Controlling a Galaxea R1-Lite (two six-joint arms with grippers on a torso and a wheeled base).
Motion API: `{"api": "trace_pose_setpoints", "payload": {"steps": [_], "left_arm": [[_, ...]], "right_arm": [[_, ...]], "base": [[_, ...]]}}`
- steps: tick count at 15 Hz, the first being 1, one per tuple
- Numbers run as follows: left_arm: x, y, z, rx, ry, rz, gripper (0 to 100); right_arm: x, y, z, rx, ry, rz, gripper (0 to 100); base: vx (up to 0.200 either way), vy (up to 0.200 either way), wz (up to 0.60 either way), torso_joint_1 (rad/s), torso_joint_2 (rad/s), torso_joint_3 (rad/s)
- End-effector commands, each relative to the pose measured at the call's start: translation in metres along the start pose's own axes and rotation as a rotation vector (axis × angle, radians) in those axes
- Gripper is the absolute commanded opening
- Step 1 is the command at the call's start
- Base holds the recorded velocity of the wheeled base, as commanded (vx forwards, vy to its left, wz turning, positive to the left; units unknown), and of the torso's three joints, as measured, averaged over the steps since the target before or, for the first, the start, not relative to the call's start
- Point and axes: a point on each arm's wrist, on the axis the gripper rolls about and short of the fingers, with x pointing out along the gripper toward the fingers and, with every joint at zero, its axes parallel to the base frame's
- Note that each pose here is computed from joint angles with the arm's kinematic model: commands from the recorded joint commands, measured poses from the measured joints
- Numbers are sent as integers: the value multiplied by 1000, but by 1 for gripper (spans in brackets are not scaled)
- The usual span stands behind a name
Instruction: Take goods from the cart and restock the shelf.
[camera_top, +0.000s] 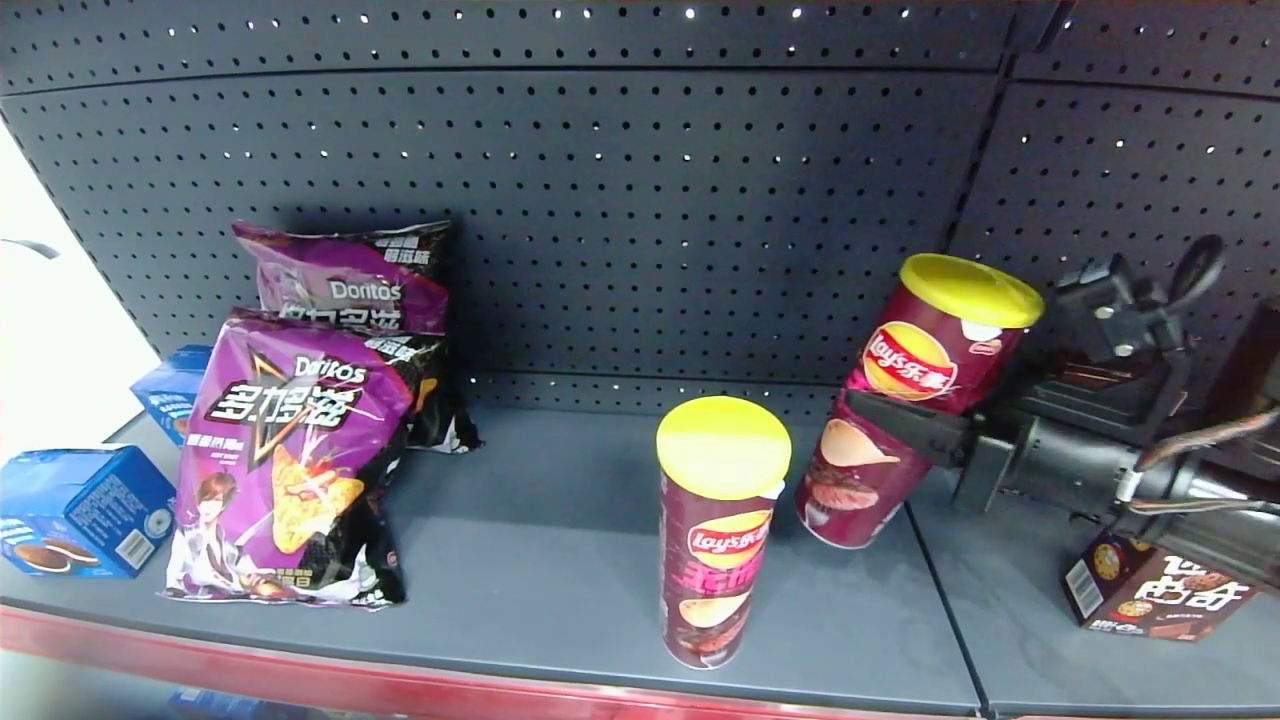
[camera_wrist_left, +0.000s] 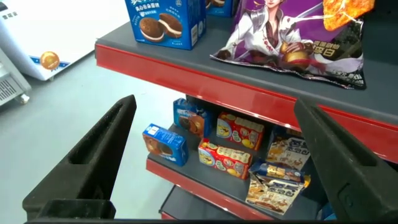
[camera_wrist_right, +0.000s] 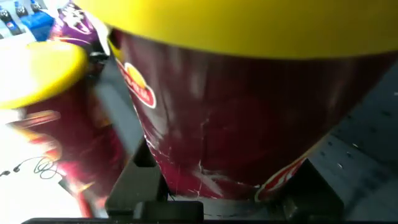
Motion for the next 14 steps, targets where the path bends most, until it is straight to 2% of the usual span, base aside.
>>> {"api": "trace_pose_setpoints", "payload": {"steps": [1,4,8,14], "left_arm": [[0,0,0,0,0,1,100],[0,0,0,0,0,1,100],[0,0,0,0,0,1,100],[0,0,0,0,0,1,100]], "right_arm": [[40,-16,-21,17,47,41,0],[65,-28,-17,12,19,160,0],[100,-45,-18,22,35,236,0],[122,-58,-13,30,37,359,0]], "base": [[0,0,0,0,0,0],[0,0,0,0,0,0],[0,0,0,0,0,0],[0,0,0,0,0,0]]}}
